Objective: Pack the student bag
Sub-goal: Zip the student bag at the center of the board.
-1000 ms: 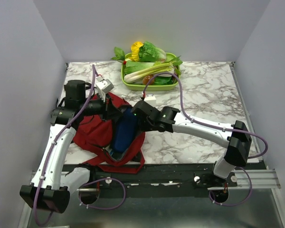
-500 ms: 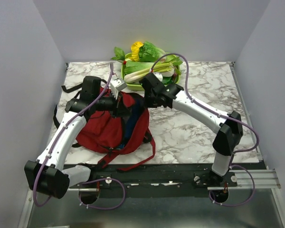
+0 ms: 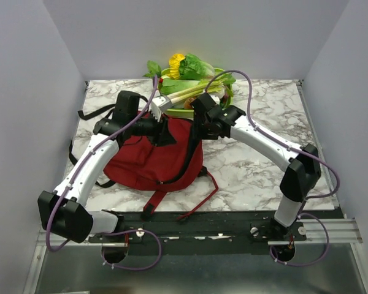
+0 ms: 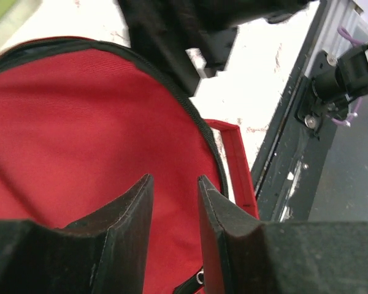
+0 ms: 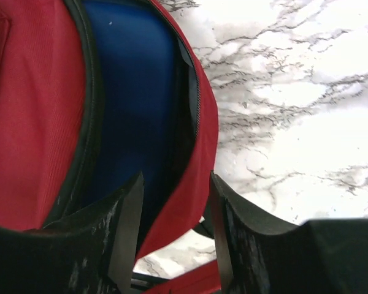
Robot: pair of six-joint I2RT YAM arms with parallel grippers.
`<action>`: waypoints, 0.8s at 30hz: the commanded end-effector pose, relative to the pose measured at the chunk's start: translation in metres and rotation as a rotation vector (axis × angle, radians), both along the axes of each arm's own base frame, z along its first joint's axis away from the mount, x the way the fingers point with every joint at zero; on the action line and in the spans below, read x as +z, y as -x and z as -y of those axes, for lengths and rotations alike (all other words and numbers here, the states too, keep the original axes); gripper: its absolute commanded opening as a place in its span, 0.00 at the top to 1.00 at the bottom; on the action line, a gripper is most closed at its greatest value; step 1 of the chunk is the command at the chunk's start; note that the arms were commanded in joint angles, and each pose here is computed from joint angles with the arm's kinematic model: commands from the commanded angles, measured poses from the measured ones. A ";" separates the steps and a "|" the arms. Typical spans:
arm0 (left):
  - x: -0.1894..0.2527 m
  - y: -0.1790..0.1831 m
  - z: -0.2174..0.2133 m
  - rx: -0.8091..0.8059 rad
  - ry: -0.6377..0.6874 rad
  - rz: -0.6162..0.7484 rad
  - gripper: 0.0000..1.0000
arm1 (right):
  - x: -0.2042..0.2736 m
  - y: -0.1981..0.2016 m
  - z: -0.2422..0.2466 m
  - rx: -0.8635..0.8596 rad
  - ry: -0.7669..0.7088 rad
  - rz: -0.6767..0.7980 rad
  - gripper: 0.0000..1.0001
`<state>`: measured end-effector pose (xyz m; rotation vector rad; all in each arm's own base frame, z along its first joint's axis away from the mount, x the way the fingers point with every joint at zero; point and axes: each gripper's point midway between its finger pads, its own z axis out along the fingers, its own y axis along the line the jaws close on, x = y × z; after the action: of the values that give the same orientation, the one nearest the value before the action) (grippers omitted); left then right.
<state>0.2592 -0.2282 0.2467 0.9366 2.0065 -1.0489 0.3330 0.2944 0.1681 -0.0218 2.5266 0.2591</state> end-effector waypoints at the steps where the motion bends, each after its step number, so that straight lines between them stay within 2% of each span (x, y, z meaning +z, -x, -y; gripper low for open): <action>1: 0.044 -0.005 -0.031 0.066 0.033 0.094 0.57 | 0.042 0.020 0.020 -0.002 -0.056 0.088 0.43; 4: 0.050 0.003 -0.051 0.074 0.041 0.080 0.49 | 0.052 0.033 0.026 0.031 -0.067 0.121 0.41; 5: 0.045 0.007 -0.065 0.099 0.041 0.030 0.44 | 0.054 0.041 0.032 0.048 -0.055 0.131 0.41; 7: 0.040 0.009 -0.079 0.079 0.003 0.070 0.43 | 0.061 0.054 0.031 0.100 -0.049 0.152 0.40; 9: 0.030 0.017 -0.097 0.095 -0.021 0.036 0.46 | 0.074 0.074 0.019 0.218 -0.037 0.221 0.45; 10: 0.025 0.018 -0.103 0.067 -0.048 0.076 0.49 | 0.077 0.083 0.012 0.273 -0.035 0.249 0.56; 11: 0.019 0.027 -0.107 0.062 -0.065 0.045 0.59 | 0.089 0.090 -0.004 0.383 -0.056 0.313 0.62; 13: 0.012 0.028 -0.119 0.048 -0.104 0.085 0.62 | 0.092 0.123 -0.033 0.571 -0.108 0.349 0.69; 17: 0.003 0.049 -0.129 -0.004 -0.138 0.070 0.63 | 0.088 0.165 -0.078 0.842 -0.244 0.245 0.64; 19: 0.001 0.054 -0.133 -0.014 -0.143 0.062 0.62 | 0.080 0.179 -0.094 0.923 -0.273 0.211 0.55; 24: -0.006 0.062 -0.142 -0.008 -0.147 0.061 0.64 | 0.057 0.205 -0.132 1.066 -0.290 0.218 0.48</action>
<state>0.2350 -0.0842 0.2475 1.0196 2.0171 -0.7565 0.1601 0.3877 0.2298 -0.9998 2.1401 0.8162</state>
